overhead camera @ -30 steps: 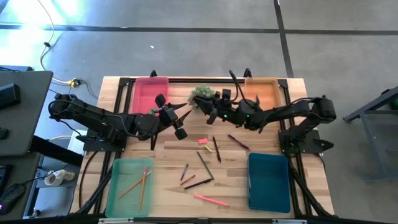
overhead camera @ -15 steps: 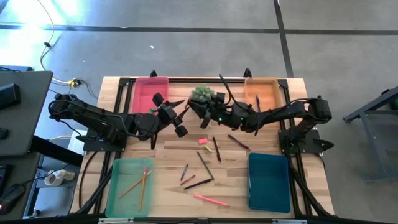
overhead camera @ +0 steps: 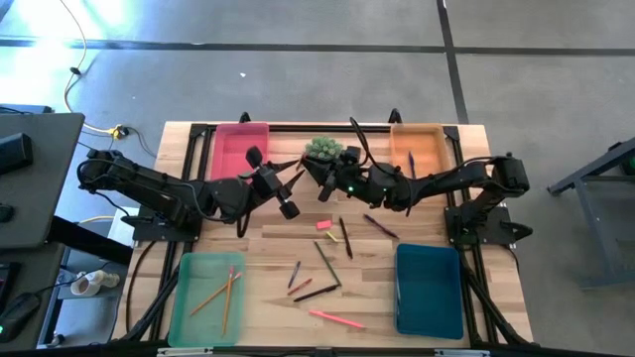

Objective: Sort crayons/erasers/pens/pencils in bins
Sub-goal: Put the red eraser into the red bin

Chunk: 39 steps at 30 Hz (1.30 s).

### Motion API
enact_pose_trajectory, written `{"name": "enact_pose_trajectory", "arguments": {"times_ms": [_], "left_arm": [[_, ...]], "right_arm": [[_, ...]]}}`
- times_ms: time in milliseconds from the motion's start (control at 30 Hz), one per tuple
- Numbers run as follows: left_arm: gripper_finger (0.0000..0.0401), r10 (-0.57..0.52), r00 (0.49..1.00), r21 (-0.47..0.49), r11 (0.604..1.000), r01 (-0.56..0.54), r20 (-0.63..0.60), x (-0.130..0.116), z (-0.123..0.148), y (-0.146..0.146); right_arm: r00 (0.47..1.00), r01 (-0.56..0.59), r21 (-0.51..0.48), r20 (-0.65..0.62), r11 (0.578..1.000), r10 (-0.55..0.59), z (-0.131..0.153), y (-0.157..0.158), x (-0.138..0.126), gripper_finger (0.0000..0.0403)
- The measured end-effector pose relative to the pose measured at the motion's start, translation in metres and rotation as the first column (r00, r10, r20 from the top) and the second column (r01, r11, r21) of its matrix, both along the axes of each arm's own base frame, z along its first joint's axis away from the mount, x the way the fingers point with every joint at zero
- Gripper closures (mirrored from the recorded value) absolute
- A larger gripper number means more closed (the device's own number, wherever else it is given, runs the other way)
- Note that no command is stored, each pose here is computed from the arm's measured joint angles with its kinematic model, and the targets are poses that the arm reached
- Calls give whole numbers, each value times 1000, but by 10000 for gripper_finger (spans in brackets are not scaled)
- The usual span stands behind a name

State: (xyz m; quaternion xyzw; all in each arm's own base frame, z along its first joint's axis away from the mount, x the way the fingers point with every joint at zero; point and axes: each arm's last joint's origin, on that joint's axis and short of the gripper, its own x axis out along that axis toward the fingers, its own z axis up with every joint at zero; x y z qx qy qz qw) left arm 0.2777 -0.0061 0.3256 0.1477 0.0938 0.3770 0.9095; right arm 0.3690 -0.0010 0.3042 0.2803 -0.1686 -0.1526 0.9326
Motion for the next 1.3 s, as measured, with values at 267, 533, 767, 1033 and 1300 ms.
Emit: {"name": "enact_pose_trajectory", "arguments": {"times_ms": [267, 533, 767, 1033, 1300], "left_arm": [[321, 2, 1000, -6, 1000, -2, -12, 0, -2, 6], [351, 6, 1000, -5, 1000, -6, -20, 0, -2, 7], [390, 8, 1000, -4, 1000, -8, -26, 0, -3, 7], [394, 3, 996, 0, 1000, -3, -90, -1, -8, 7], [394, 24, 961, 14, 1000, -21, -275, -7, -23, 13]], "right_arm": [[1000, 0, 0, 0, 1000, 0, 0, 0, 0, 350], [1000, 1, 0, 0, 1000, -1, 0, 0, 0, 350], [1000, 14, -52, -25, 999, -15, 0, 0, 0, 350], [996, 9, -84, -84, 996, -16, -5, 0, 1, 288], [992, 11, -98, -121, 995, -23, -8, -1, 1, 217]]}}
